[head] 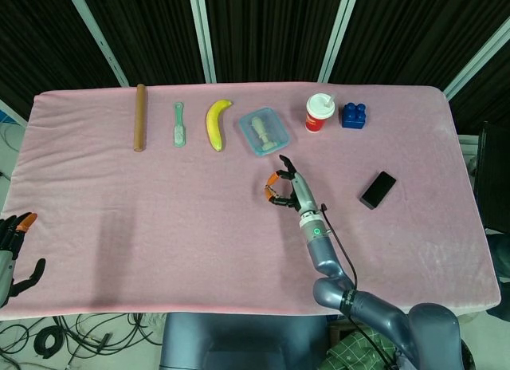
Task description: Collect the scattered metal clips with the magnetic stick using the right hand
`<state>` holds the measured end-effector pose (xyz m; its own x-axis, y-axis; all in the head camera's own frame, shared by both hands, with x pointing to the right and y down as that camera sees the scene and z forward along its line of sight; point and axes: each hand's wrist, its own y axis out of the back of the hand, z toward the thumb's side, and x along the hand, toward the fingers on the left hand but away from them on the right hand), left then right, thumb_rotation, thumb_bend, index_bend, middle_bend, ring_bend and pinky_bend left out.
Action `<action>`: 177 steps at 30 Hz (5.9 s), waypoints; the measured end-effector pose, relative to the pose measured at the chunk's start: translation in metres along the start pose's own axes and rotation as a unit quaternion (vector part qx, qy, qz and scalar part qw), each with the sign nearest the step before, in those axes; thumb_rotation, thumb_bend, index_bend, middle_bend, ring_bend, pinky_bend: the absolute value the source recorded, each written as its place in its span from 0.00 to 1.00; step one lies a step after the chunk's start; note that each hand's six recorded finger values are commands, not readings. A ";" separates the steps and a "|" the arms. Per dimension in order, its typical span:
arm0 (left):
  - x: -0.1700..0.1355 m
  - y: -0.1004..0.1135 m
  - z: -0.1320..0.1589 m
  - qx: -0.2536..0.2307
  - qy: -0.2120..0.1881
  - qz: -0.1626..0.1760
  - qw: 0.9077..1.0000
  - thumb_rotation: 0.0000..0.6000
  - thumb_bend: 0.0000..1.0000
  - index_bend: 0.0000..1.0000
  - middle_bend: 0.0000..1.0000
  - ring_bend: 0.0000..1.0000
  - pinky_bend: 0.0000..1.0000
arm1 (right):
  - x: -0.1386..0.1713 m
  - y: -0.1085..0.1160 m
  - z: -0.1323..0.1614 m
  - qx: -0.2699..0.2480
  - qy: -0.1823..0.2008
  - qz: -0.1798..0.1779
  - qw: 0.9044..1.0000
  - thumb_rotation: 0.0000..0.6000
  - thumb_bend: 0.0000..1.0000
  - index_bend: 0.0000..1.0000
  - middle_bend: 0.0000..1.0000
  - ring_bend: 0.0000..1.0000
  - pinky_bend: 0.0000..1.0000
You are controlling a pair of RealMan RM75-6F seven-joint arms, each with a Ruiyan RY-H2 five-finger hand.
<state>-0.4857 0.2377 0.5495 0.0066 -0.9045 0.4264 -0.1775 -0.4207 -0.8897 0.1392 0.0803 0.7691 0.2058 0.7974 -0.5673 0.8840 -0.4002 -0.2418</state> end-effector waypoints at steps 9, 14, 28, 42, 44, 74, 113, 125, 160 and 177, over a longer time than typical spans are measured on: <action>0.000 0.000 0.000 0.000 0.000 0.000 1.000 1.00 0.42 0.07 0.08 0.00 0.00 | -0.008 -0.006 -0.006 -0.001 -0.009 -0.003 1.000 1.00 0.39 0.66 0.00 0.00 0.17; 0.000 0.000 0.000 0.001 0.000 0.001 1.000 1.00 0.42 0.07 0.08 0.00 0.00 | -0.011 -0.004 -0.009 -0.003 -0.010 -0.007 1.000 1.00 0.39 0.66 0.00 0.00 0.17; 0.000 0.000 -0.001 0.002 0.001 0.002 1.000 1.00 0.42 0.07 0.08 0.00 0.00 | -0.011 0.007 -0.023 -0.005 -0.016 -0.014 1.000 1.00 0.39 0.66 0.00 0.00 0.17; -0.001 0.000 -0.001 0.003 0.002 0.003 1.000 1.00 0.42 0.07 0.08 0.00 0.00 | -0.006 0.011 -0.026 -0.015 -0.014 -0.014 1.000 1.00 0.39 0.66 0.00 0.00 0.17; -0.001 0.000 -0.001 0.003 0.002 0.003 1.000 1.00 0.42 0.07 0.08 0.00 0.00 | -0.006 0.010 -0.027 -0.016 -0.015 -0.013 1.000 1.00 0.39 0.66 0.00 0.00 0.17; -0.001 0.000 0.000 0.005 0.001 0.003 1.000 1.00 0.42 0.07 0.08 0.00 0.00 | 0.016 0.031 -0.014 -0.007 0.008 -0.004 1.000 1.00 0.39 0.66 0.00 0.00 0.17; -0.001 0.000 0.001 0.012 0.002 0.007 1.000 1.00 0.42 0.07 0.08 0.00 0.00 | 0.042 0.074 -0.063 -0.032 -0.026 -0.046 0.998 1.00 0.39 0.66 0.00 0.00 0.17; -0.001 0.000 0.001 0.012 0.002 0.007 1.000 1.00 0.42 0.08 0.08 0.00 0.00 | 0.042 0.074 -0.066 -0.034 -0.028 -0.045 0.998 1.00 0.39 0.66 0.00 0.00 0.17; -0.001 0.000 0.002 0.011 0.000 0.006 1.000 1.00 0.42 0.08 0.08 0.00 0.00 | 0.053 0.078 -0.036 0.034 0.012 -0.018 0.999 1.00 0.39 0.67 0.00 0.00 0.17; -0.002 0.000 0.002 0.011 -0.002 0.006 1.000 1.00 0.42 0.08 0.08 0.00 0.00 | 0.090 0.085 -0.023 0.290 0.046 0.022 0.956 1.00 0.39 0.68 0.00 0.00 0.17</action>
<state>-0.4835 0.2390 0.5484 0.0079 -0.9094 0.4159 -0.1552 -0.4120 -0.8979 0.2423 0.1286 0.7157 0.2962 0.7999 -0.5219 0.4973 -0.5957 -0.6308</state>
